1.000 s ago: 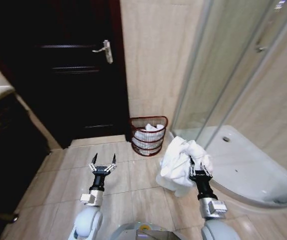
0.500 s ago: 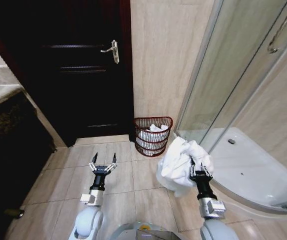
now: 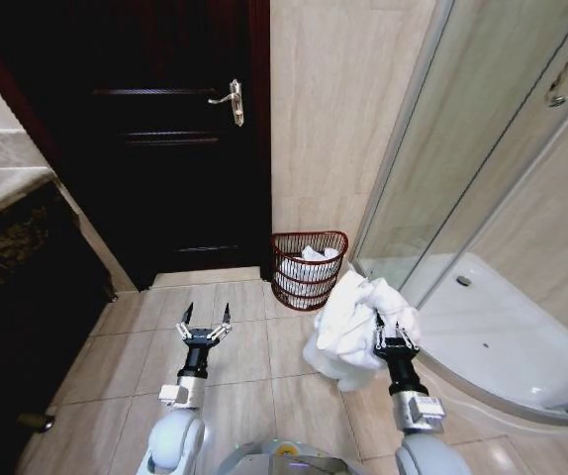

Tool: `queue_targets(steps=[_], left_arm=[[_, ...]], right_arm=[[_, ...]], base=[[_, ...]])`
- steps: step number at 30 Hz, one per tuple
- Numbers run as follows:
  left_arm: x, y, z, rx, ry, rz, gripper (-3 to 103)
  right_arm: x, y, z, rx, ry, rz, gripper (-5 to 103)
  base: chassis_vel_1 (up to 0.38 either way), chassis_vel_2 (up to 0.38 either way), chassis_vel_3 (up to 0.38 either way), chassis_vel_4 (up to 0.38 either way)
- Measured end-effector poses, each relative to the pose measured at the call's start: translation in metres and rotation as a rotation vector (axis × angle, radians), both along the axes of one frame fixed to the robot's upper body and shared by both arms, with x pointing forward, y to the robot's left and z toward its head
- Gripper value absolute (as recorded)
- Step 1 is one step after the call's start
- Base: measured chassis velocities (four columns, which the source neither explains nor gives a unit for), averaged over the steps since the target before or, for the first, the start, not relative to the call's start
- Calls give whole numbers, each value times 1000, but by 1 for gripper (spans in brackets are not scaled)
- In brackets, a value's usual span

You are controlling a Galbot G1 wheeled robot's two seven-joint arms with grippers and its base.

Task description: Discard the used towel into the hamper.

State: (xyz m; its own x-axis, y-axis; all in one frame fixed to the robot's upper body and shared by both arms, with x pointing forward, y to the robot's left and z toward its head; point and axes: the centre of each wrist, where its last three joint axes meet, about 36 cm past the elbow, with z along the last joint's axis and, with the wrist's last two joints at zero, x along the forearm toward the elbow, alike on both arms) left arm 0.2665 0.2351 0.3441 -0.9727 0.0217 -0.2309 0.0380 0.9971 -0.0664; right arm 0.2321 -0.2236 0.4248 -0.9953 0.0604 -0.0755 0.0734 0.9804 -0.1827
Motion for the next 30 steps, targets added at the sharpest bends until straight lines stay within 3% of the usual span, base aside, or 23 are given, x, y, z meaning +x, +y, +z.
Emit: queue_targets(steps=[22, 30], left_arm=[[-8, -4, 2, -9, 8, 1, 100], [-14, -4, 1, 2, 25, -6, 100]], right_arm=[[-4, 0, 3, 4, -13, 3, 17], [2, -3, 2, 15, -24, 12, 17]], base=[[-92, 96, 91, -92], [18, -11, -19, 26]])
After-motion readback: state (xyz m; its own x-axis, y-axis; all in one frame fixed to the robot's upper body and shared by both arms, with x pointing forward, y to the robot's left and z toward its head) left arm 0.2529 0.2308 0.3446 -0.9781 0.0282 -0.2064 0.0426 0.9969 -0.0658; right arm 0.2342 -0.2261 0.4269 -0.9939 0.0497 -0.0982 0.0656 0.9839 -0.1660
